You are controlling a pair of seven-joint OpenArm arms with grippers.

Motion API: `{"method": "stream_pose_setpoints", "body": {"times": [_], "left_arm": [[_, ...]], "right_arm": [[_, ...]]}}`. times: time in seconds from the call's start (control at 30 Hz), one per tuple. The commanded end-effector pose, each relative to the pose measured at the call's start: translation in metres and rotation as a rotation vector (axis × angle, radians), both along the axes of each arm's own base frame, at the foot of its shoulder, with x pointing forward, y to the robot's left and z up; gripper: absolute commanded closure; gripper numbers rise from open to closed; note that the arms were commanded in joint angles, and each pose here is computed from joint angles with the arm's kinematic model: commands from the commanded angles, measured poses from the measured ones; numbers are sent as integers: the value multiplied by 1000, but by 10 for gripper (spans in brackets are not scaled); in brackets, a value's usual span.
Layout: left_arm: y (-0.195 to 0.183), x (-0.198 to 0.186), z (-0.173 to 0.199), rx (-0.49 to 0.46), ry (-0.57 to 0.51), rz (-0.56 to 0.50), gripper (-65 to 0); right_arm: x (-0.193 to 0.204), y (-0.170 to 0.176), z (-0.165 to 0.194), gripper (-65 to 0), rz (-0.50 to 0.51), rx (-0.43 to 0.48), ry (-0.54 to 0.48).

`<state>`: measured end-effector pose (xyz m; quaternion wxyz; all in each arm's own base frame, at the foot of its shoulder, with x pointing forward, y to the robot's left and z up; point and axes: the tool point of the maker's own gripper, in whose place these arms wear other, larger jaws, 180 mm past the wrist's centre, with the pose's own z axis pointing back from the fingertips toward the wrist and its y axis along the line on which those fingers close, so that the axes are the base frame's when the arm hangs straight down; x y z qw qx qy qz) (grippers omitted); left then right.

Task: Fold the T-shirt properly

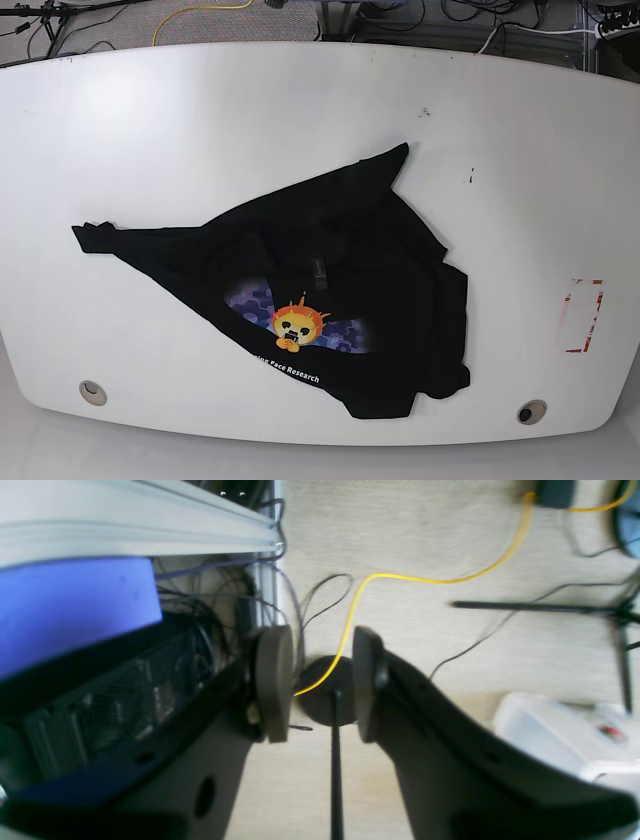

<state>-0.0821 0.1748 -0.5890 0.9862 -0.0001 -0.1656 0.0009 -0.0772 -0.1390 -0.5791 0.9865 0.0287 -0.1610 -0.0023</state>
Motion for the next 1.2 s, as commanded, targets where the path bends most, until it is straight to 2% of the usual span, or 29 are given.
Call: {"method": "stream_pose_setpoints", "body": {"times": [0.0,0.2,0.3,0.5,0.9,1.17], "left_arm": [[10,-4,21,13,-36,-31,-310],[8,4,61,8,-122,-73,-310],[6,9,82,7,-164,-80,-310],[23,21,125,55,-242,-69,-310],[13,58,192,51,-392,-109,-310],[5,99,236,52,-534,-134,-310]], "right_arm": [[-7,-6,20,-195,10,-23,-29],[6,-19,55,-195,-27,-48,-118],[9,-18,70,-195,-34,-28,-135],[23,-9,108,-195,-24,46,-152],[64,-9,183,-195,12,32,-273],[83,-9,197,-195,27,22,-329]]}}
